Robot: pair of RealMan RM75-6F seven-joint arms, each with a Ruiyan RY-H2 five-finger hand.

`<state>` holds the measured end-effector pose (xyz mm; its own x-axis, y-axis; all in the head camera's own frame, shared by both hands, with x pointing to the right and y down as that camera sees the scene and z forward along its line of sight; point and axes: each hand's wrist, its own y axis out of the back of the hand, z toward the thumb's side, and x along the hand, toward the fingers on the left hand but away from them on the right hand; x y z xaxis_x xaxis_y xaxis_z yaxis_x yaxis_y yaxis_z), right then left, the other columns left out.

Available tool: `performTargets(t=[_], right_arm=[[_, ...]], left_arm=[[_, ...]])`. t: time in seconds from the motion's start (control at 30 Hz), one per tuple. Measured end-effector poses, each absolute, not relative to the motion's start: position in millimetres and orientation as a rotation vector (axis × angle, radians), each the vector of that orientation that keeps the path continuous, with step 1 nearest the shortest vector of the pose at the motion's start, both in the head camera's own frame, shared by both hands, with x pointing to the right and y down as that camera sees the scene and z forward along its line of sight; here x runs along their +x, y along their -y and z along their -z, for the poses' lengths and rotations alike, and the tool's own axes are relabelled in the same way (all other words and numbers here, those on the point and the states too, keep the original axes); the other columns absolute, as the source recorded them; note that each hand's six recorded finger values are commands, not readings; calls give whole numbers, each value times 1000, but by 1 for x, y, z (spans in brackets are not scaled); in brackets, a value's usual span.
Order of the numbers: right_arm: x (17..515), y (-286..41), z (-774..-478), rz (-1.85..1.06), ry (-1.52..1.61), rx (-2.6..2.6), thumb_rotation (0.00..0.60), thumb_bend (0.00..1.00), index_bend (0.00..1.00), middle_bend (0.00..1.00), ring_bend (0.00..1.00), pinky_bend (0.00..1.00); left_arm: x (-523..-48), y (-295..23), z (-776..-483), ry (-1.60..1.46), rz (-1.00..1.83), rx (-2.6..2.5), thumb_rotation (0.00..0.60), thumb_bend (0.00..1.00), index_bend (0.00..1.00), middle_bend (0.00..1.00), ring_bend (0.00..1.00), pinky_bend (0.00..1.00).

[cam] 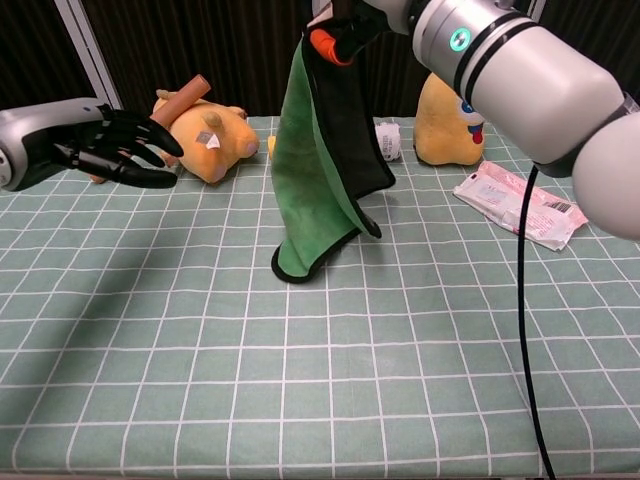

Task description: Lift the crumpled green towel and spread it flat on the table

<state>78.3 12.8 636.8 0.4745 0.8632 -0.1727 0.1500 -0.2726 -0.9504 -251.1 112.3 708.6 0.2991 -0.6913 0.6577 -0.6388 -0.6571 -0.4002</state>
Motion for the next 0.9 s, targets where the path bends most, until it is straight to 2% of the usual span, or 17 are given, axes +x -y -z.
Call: performTargets(t=[0.17, 0.5, 0.63, 0.77, 0.9], right_arm=[[72, -2, -623, -893, 895, -1626, 600, 405, 682, 253, 0, 0], [99, 15, -574, -856, 973, -1475, 600, 404, 681, 248, 0, 0], [104, 12, -559, -833, 977, -1454, 600, 406, 681, 241, 0, 0], [95, 4, -560, -834, 920, -1446, 600, 405, 679, 238, 0, 0], [74, -8, -575, -846, 858, -1487, 600, 405, 679, 237, 0, 0]], left_arm=[[-244, -105, -709, -1264, 1301, -2498, 403, 0, 370, 306, 250, 253], [-245, -109, -707, -1241, 1292, -2508, 393, 0, 369, 306, 250, 253], [-244, -111, -707, -1232, 1287, -2515, 387, 0, 369, 306, 250, 253], [-241, -112, -708, -1230, 1288, -2531, 374, 0, 369, 306, 250, 253], [-236, -113, -711, -1225, 1295, -2550, 370, 0, 369, 303, 250, 253]])
